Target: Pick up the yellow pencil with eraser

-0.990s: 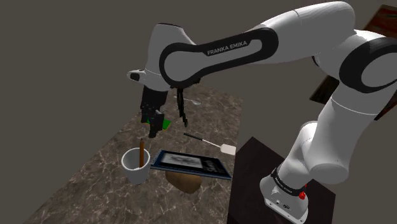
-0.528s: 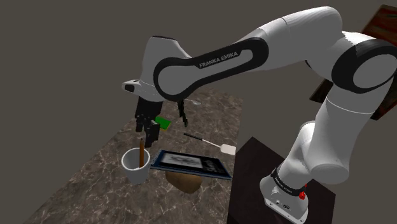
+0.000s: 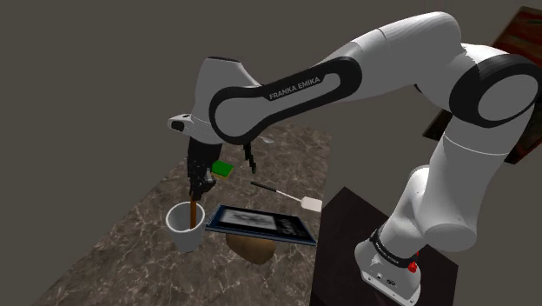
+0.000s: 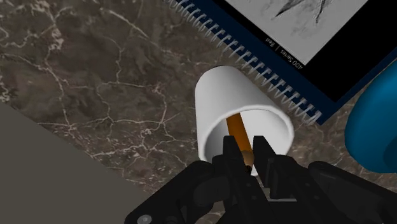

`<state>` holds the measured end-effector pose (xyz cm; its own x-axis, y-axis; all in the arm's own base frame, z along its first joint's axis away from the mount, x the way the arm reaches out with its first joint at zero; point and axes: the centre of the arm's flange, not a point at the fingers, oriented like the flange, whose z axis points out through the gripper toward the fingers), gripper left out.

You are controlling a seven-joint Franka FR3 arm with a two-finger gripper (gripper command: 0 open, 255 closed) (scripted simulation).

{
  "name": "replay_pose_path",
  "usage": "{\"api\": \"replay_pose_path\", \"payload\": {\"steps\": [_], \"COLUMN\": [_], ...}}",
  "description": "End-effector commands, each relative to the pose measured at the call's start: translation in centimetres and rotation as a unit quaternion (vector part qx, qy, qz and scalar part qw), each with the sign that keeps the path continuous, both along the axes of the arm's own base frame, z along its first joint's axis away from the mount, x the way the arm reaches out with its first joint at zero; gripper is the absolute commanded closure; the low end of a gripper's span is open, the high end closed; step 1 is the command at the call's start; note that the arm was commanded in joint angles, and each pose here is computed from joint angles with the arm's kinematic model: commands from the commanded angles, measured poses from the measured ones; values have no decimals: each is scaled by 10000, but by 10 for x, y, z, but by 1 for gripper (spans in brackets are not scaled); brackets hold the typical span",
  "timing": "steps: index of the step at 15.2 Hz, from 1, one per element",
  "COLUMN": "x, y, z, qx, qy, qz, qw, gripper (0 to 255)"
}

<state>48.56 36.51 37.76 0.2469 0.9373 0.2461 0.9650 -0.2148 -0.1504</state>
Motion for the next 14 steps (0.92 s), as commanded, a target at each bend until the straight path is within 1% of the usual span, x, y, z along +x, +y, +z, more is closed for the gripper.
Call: {"api": "replay_pose_path", "payload": {"steps": [1, 5, 14], "x": [0, 0, 0], "y": [0, 0, 0], "z": [0, 0, 48], "qx": [-1, -1, -1], "qy": [1, 1, 1], "qz": [0, 0, 0], "qw": [10000, 10000, 10000], "gripper": [255, 255, 255]}}
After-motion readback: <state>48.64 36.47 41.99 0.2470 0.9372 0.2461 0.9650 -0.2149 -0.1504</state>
